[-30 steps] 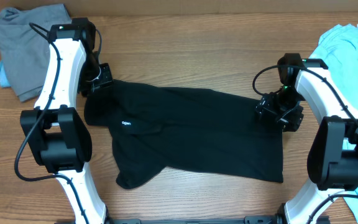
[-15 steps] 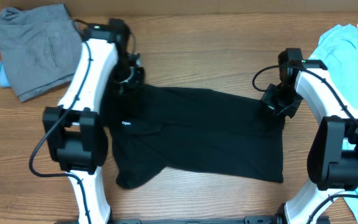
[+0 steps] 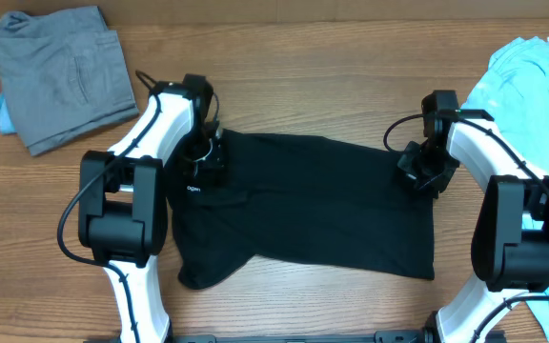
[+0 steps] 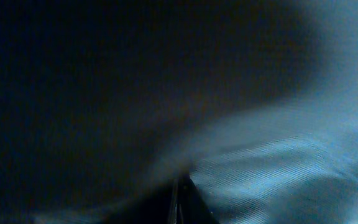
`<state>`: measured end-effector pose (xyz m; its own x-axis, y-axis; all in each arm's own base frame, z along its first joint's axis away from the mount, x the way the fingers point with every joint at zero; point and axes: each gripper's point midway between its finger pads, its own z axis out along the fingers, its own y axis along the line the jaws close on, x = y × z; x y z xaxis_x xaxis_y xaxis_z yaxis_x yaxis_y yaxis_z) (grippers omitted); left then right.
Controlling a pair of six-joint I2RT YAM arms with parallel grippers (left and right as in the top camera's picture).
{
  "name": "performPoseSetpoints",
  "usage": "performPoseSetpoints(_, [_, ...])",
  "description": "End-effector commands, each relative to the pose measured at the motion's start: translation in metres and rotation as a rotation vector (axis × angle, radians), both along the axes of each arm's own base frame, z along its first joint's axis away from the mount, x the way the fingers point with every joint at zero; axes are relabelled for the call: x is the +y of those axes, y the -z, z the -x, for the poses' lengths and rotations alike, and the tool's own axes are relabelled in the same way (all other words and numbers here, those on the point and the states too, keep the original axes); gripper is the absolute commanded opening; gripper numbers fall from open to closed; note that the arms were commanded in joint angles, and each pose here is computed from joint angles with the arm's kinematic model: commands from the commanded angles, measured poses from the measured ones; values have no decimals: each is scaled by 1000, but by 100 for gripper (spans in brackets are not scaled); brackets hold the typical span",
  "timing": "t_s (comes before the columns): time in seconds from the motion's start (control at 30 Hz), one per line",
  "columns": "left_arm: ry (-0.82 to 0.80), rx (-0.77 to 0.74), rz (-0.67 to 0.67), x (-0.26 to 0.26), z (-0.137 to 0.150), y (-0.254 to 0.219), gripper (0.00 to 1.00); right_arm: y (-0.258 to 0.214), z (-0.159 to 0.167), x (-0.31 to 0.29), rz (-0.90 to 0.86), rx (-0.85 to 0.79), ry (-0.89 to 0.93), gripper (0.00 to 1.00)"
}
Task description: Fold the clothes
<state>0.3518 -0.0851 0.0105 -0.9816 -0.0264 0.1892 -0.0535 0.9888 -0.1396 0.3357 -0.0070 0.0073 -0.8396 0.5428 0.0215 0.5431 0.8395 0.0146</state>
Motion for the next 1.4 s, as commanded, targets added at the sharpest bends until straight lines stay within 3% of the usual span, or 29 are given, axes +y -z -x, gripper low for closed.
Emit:
performPoseSetpoints(0.0, [-88, 34, -63, 35, 11, 17, 7, -1, 5, -2, -4, -8, 12, 26])
performPoseSetpoints(0.4, [-274, 71, -89, 102, 18, 21, 4, 2, -2, -11, 52, -42, 91, 18])
performPoseSetpoints(0.63, [-302, 76, -92, 107, 19, 21, 4, 0, -23, -11, 48, -127, 91, 18])
performPoseSetpoints(0.87, [-371, 97, -204, 128, 25, 21, 4, -4, -41, -13, 53, -198, 73, 23])
performPoseSetpoints(1.07, [-480, 107, -175, 133, 25, 19, 4, -31, -69, -17, 75, -274, 59, 25])
performPoseSetpoints(1.13, [-482, 102, -162, 133, 21, 11, 4, -51, -75, -24, 115, -272, 49, 23])
performPoseSetpoints(1.2, [-483, 85, -167, 134, 16, 0, 4, -69, -76, -25, 118, -259, 50, 14])
performPoseSetpoints(1.37, [-479, -13, -158, 132, -3, -43, 4, -110, -78, -17, 76, -248, 39, 12])
